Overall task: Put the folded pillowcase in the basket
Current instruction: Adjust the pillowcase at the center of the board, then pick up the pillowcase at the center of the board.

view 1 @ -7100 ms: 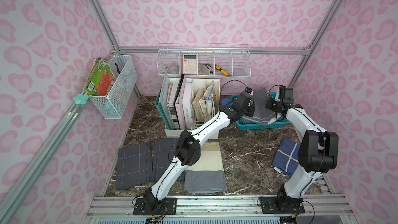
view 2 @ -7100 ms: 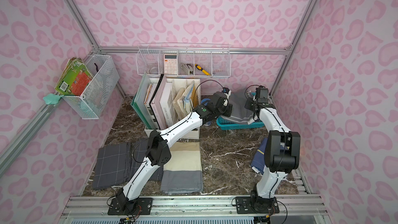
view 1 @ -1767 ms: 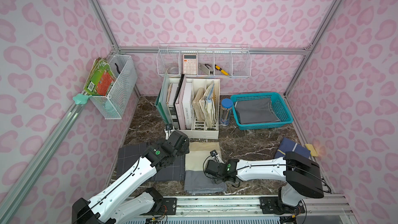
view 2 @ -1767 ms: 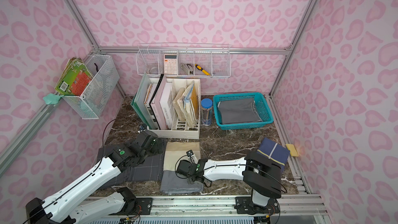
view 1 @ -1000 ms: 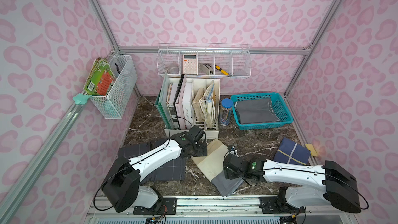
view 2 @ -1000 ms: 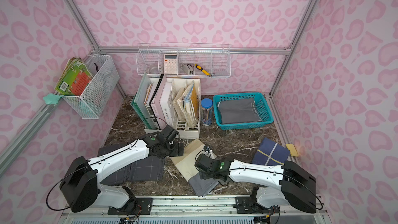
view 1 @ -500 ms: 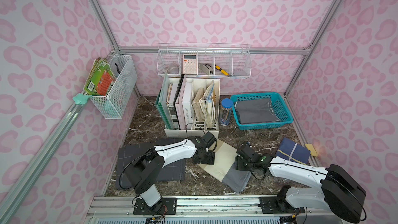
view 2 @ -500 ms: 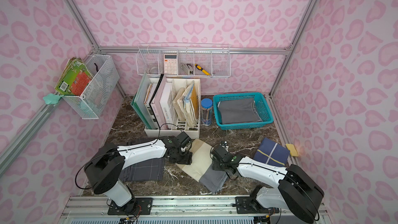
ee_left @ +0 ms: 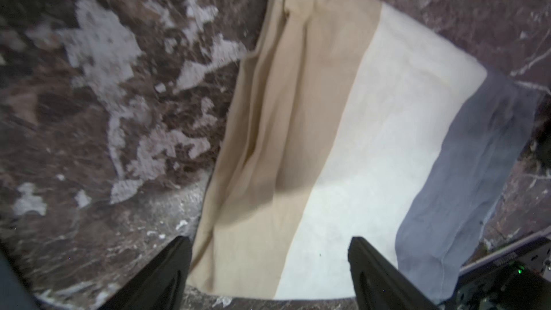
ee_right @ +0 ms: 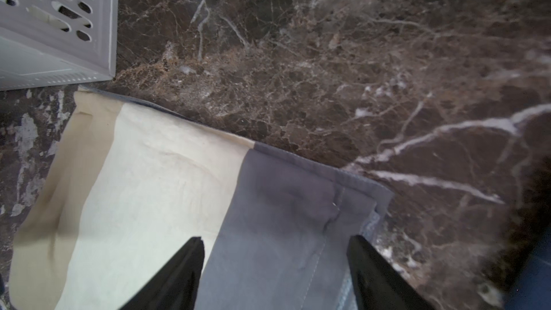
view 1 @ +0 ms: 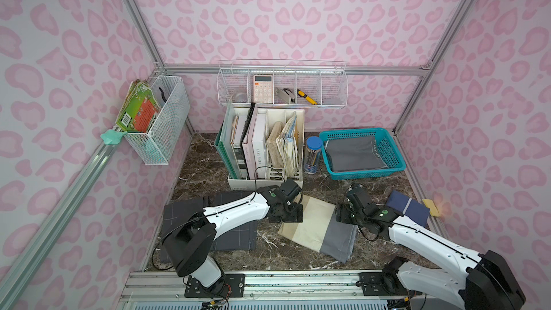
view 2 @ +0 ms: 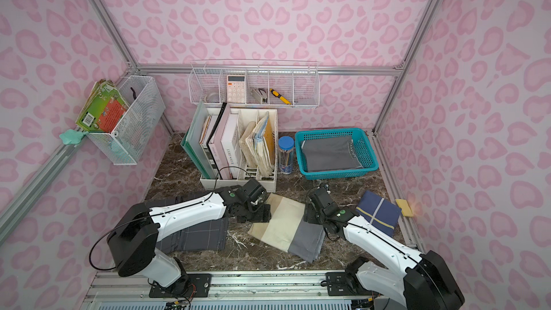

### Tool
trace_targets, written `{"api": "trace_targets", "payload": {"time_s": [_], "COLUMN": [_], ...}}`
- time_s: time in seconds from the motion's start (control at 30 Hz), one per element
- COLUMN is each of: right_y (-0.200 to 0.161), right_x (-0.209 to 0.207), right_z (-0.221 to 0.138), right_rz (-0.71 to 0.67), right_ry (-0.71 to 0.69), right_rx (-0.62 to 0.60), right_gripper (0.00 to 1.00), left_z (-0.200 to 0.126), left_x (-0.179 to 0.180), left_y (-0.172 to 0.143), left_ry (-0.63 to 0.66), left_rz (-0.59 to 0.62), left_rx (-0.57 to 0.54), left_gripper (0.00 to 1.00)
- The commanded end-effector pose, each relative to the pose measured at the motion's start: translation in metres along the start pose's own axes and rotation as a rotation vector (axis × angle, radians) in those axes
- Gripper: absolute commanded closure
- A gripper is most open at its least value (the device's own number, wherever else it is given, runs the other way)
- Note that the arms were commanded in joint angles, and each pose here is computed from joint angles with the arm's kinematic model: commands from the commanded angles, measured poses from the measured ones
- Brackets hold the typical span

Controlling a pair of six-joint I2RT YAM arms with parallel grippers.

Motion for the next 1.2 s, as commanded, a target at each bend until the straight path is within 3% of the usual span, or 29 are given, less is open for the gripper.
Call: {"api": "trace_targets", "payload": {"time_s": [0.0,0.37,0.73,1.0,1.17], "right_y": [-0.028,-0.071,-0.086,-0.084,-0.075], "right_x": [-0.013,-0.011,0.0,-0.007,-0.013], "right_z": [-0.003,0.001,0.021,0.019,0.013], "right_rz": [0.056,0.125,0.119,0.108,0.097], "right_ry": [-0.031,0.04,0.081,0.039,-0.003], "right_rx": [0.075,0.139,0.183,0.166,0.135], "right_gripper": [0.21,0.24,0.37,0.67,0.88], "left_z": [0.005,0.034,0.057,0.06,0.053], "left_x": [0.008,0.006,-0.001,-0.011,-0.014], "left_y": [0.008,0.011,-0.01,-0.021,-0.024], "left_ry": [0.023,-0.017,-0.006,0.006,0.013], "left_rz": [0.008,-0.007,0.025,0.051,0.063], "left_rx": [0.029,0.124,0.186,0.17,0.132], "left_gripper": [0.11,0.13,0.36,0.64,0.76]}}
Point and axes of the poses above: each gripper's point midway between its finger pads, its own z axis out along the fingers, its own x axis along the line the jaws close on, y = z × x, the point moved 2 cm from there along -z, back along the fingers, and after that the axes turned 8 degrees about -z, right-handed, at the moved point
